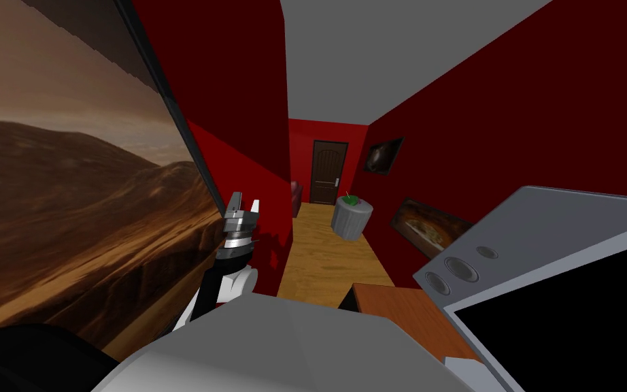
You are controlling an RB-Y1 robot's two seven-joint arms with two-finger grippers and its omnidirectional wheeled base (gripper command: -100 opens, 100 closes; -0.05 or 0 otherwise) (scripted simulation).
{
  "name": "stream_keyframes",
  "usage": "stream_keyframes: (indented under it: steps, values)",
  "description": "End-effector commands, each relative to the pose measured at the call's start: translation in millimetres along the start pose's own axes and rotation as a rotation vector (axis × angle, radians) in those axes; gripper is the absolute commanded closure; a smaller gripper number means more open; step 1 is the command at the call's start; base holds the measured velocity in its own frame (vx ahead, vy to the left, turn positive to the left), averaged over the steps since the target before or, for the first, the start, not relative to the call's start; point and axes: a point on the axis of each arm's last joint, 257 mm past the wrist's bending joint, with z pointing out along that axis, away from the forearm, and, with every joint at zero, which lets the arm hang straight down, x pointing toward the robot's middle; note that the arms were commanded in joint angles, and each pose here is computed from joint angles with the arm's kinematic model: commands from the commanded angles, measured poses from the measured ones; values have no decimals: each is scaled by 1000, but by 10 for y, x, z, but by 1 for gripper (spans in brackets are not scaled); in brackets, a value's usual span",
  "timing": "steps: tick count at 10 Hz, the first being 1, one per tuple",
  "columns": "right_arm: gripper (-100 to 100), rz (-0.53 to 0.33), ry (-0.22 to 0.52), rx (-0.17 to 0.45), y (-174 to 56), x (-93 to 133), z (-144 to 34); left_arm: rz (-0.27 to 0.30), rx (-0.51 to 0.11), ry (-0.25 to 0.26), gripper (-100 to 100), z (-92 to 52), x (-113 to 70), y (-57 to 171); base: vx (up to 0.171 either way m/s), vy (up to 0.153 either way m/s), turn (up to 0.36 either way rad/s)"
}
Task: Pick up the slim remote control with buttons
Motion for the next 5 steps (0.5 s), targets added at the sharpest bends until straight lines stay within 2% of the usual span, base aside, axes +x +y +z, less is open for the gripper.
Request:
stream_keyframes:
  steps: [1, 3, 4, 5]
  values:
    - [100, -6, 0, -1, -12, 42, -70, 0, 0, 0, 0, 0, 0, 0, 22, 46, -78]
    - [100, -21, 0, -4, -49, 118, -176, 0, 0, 0, 0, 0, 0, 0, 14, 39, -61]
    - [100, -14, 1, -2, -26, 91, -145, 0, 0, 0, 0, 0, 0, 0, 9, 16, -14]
    - [0, -15, 1, -3, -26, 96, -151, 0, 0, 0, 0, 0, 0, 0, 0, 0, 0]
